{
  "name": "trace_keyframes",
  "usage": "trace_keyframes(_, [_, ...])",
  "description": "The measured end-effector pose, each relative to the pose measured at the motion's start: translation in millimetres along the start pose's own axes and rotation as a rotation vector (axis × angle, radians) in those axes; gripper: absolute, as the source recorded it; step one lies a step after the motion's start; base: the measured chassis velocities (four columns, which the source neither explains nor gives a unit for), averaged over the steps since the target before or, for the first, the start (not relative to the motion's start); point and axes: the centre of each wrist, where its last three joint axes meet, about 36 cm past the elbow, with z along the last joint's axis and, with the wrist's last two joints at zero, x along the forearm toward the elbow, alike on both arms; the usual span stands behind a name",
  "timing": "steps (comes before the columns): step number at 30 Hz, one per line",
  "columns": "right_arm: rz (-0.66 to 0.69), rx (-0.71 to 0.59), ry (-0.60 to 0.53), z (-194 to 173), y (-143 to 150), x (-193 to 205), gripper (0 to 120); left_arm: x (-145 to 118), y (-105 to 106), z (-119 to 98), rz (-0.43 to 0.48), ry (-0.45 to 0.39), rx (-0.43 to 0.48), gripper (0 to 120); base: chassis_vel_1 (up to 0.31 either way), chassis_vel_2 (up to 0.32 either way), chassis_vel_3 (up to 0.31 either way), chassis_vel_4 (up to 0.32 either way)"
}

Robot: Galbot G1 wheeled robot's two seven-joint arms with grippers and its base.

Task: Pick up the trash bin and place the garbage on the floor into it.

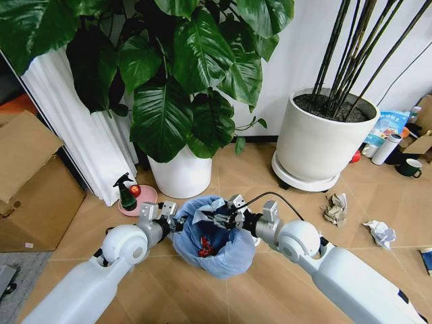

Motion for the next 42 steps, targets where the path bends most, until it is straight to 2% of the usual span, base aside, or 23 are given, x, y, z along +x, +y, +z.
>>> trace_keyframes(3, [-0.001, -0.011, 0.002, 3.1, 2.7, 2.0, 86, 2.2, 0.8, 0.0, -0.005, -0.002, 0.001, 0, 0.0, 0.0, 0.0, 0.0])
trace_keyframes(4, [-0.001, -0.011, 0.002, 3.1, 2.7, 2.0, 86, 2.2, 0.8, 0.0, -0.005, -0.002, 0.001, 0, 0.0, 0.0, 0.0, 0.0])
trace_keyframes(7, [0.005, -0.011, -0.014, -0.1, 2.1, 3.3, 98, 4.4, 0.9, 1.6, -0.01, -0.003, 0.005, 0, 0.0, 0.0, 0.0, 0.0])
trace_keyframes(13, [0.086, -0.015, -0.081, -12.8, -12.5, 13.7, 100, 10.3, 12.4, 1.6, -0.04, -0.014, 0.024, 0, 0.0, 0.0, 0.0, 0.0])
trace_keyframes(15, [0.127, -0.016, -0.1, -17.3, -23.8, 24.3, 100, 14.8, 20.6, 2.9, -0.057, -0.016, 0.028, 0, 0.0, 0.0, 0.0, 0.0])
trace_keyframes(17, [0.193, -0.026, -0.087, -13.8, -49.3, 42.9, 100, 22.9, 33.0, 5.2, -0.083, -0.02, 0.035, 0, 0.0, 0.0, 0.0, 0.0])
trace_keyframes(19, [0.202, -0.03, -0.08, -11.3, -53.4, 44.7, 100, 23.8, 34.3, 5.2, -0.085, -0.021, 0.036, 0, 0.0, 0.0, 0.0, 0.0])
trace_keyframes(21, [0.275, -0.067, -0.004, 18.2, -85.1, 52.9, 100, 29.7, 40.2, 3.4, -0.096, -0.031, 0.039, 0, 0.0, 0.0, 0.0, 0.0])
trace_keyframes(25, [0.316, -0.107, 0.077, 45.8, -104.7, 57.3, 100, 32.7, 41.5, 2.2, -0.097, -0.036, 0.036, 0, 0.0, 0.0, 0.0, 0.0])
trace_keyframes(27, [0.356, -0.13, 0.159, 76.7, -119.5, 60.7, 100, 34.3, 42.0, 2.1, -0.097, -0.04, 0.038, 0, 0.0, 0.0, 0.0, 0.0])
trace_keyframes(28, [0.356, -0.13, 0.159, 76.7, -119.5, 60.7, 100, 34.3, 42.0, 2.1, -0.097, -0.04, 0.038, 0, 0.0, 0.0, 0.0, 0.0])
trace_keyframes(30, [0.396, -0.14, 0.24, 113.2, -131.4, 62.5, 100, 35.4, 41.8, 2.7, -0.096, -0.041, 0.04, 0, 0.0, 0.0, 0.0, 0.0])
trace_keyframes(31, [0.396, -0.14, 0.24, 113.2, -131.4, 62.5, 100, 35.4, 41.8, 2.7, -0.096, -0.041, 0.04, 0, 0.0, 0.0, 0.0, 0.0])
trace_keyframes(33, [0.424, -0.156, 0.302, 147.4, -139.4, 59.8, 100, 37.3, 41.9, 3.4, -0.096, -0.044, 0.041, 0, 0.0, 0.0, 0.0, 0.0])
trace_keyframes(34, [0.424, -0.156, 0.302, 147.4, -139.4, 59.8, 100, 37.3, 41.9, 3.4, -0.096, -0.044, 0.041, 0, 0.0, 0.0, 0.0, 0.0])
trace_keyframes(37, [0.46, -0.196, 0.368, 188.5, -149.5, 50.6, 100, 40.6, 42.6, 5.2, -0.098, -0.042, 0.04, 0, 0.0, 0.0, 0.0, 0.0])
trace_keyframes(40, [0.47, -0.212, 0.382, 203.7, -153.9, 44.5, 100, 41.6, 43.1, 6.1, -0.102, -0.041, 0.038, 0, 0.0, 0.0, 0.0, 0.0])
trace_keyframes(42, [0.467, -0.224, 0.382, 218.1, -158.2, 25.0, 100, 44.1, 43.5, 7.7, -0.108, -0.041, 0.038, 0, 0.0, 0.0, 0.0, 0.0])
